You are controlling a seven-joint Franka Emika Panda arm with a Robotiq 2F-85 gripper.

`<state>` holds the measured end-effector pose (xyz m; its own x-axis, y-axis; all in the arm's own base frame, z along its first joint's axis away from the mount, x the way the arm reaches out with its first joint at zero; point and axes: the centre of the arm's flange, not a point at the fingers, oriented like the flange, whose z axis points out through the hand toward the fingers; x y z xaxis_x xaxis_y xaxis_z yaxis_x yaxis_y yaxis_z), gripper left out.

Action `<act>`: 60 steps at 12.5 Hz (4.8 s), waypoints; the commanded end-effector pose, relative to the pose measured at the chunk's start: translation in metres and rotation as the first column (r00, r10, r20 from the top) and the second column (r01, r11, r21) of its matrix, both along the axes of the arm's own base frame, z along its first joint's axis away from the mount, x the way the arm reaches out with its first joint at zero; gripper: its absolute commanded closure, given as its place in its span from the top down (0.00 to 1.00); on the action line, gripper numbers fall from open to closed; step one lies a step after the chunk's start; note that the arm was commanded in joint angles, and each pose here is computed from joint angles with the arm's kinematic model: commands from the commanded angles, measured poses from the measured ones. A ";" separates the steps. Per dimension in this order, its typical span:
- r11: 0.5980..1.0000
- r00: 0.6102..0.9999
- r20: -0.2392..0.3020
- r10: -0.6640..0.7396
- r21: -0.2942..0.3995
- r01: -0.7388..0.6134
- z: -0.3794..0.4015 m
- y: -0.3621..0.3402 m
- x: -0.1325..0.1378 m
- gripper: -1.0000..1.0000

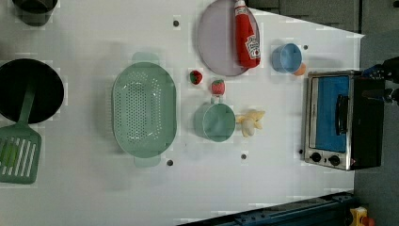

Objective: Pick banana from table and place on oven.

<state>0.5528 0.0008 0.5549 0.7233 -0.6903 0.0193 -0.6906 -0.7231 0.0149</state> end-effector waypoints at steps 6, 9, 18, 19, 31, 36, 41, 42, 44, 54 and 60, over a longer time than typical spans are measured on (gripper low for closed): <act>0.982 0.982 0.025 -0.189 0.026 0.189 0.075 -0.027 -0.161 1.00; 0.982 0.982 -0.031 -0.187 0.015 0.188 0.046 -0.026 -0.147 1.00; 0.988 0.987 -0.046 -0.153 -0.001 0.153 -0.128 -0.011 -0.078 1.00; 0.989 0.988 -0.043 -0.146 -0.001 0.146 -0.153 -0.008 -0.076 1.00; 0.998 0.993 -0.101 -0.055 0.016 0.057 -0.377 0.036 -0.086 1.00; 0.999 0.996 -0.083 -0.042 0.027 0.045 -0.397 0.043 -0.088 0.59; 0.999 0.998 -0.054 -0.041 0.031 0.043 -0.389 0.044 -0.082 0.25; 0.999 0.999 -0.025 -0.042 0.033 0.042 -0.376 0.045 -0.075 0.25; 0.998 0.997 0.061 -0.043 0.038 0.041 -0.332 0.045 -0.061 0.25; 0.985 0.985 0.011 -0.171 0.015 0.171 -0.032 -0.021 -0.072 0.25; 0.994 0.994 0.040 -0.104 0.044 0.103 0.004 -0.143 -0.073 0.25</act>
<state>0.4705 -0.1253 0.5797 0.5870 -0.8080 0.0509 -0.8051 -0.5892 -0.0689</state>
